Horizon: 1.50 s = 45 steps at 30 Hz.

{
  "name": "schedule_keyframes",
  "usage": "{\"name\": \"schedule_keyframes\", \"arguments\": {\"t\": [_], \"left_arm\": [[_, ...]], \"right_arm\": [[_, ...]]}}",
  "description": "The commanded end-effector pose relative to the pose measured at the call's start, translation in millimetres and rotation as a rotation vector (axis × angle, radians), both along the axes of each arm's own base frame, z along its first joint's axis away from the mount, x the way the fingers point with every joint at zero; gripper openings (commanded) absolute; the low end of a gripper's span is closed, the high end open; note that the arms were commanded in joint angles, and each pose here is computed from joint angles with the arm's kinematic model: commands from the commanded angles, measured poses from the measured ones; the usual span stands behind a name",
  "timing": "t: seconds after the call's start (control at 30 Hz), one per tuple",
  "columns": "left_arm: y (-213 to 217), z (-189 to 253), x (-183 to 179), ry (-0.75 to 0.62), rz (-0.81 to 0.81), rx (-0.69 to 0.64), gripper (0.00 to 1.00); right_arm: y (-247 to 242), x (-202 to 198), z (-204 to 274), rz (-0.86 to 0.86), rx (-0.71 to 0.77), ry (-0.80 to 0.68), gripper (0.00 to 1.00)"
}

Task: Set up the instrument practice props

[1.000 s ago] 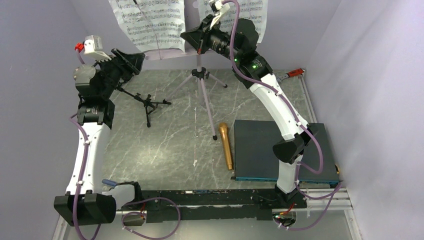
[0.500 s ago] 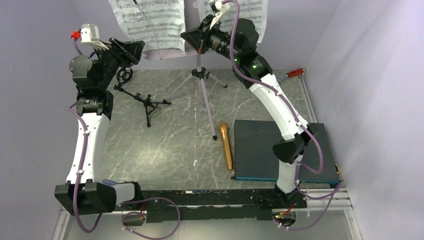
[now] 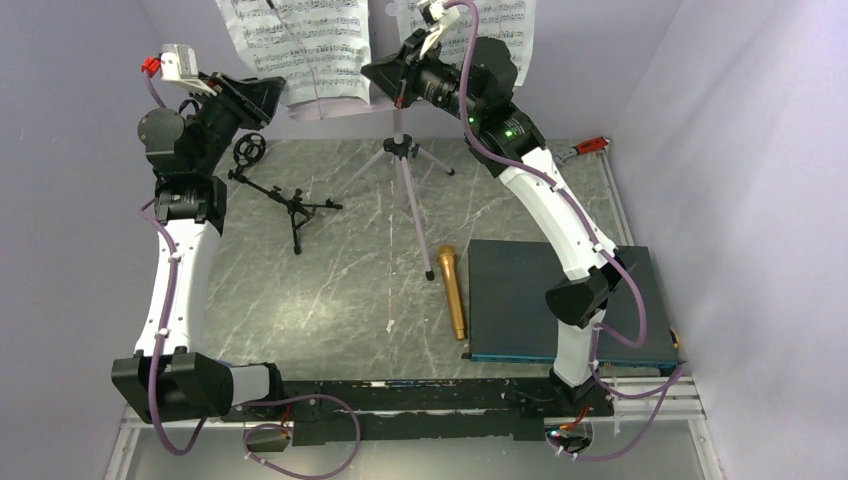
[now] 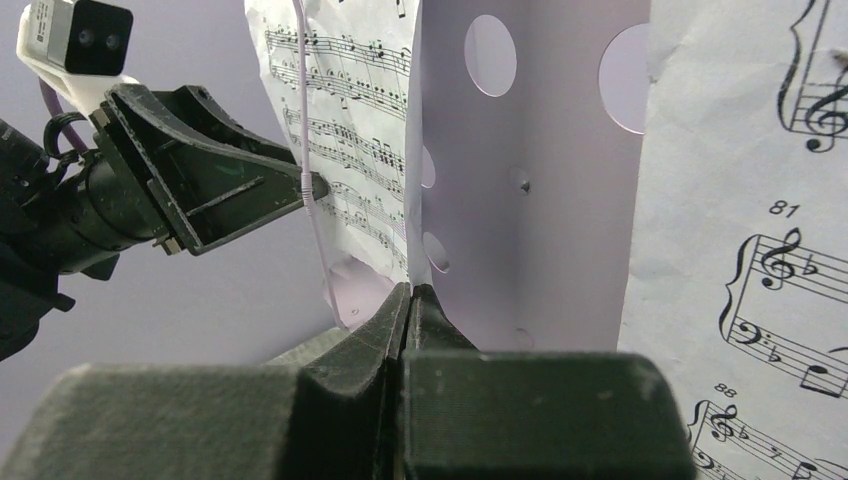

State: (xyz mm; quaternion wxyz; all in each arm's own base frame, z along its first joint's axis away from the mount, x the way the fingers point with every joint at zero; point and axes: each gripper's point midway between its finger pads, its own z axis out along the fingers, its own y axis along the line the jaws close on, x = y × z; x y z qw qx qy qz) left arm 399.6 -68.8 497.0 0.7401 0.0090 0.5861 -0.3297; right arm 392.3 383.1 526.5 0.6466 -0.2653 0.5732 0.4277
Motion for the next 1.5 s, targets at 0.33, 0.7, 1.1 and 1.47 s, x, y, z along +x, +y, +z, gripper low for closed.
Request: {"name": "schedule_keyframes", "arguments": {"t": [0.33, 0.7, 1.1, 1.47], "left_arm": [[-1.5, 13.8, -11.7, -0.072, -0.024, 0.019, 0.03], [-1.9, 3.9, -20.2, -0.050, -0.021, 0.009, 0.03], [0.0, -0.5, -21.5, -0.034, -0.006, 0.013, 0.03], [3.1, 1.5, -27.9, -0.044, 0.021, 0.027, 0.40]], "right_arm": [[-9.1, -5.6, 23.6, -0.011, 0.029, -0.070, 0.00], [-6.5, -5.3, 21.5, 0.003, 0.029, -0.058, 0.00], [-8.1, -5.2, 9.2, -0.005, 0.016, -0.033, 0.00], [-16.6, -9.2, 18.0, -0.022, 0.036, -0.050, 0.27]]}}
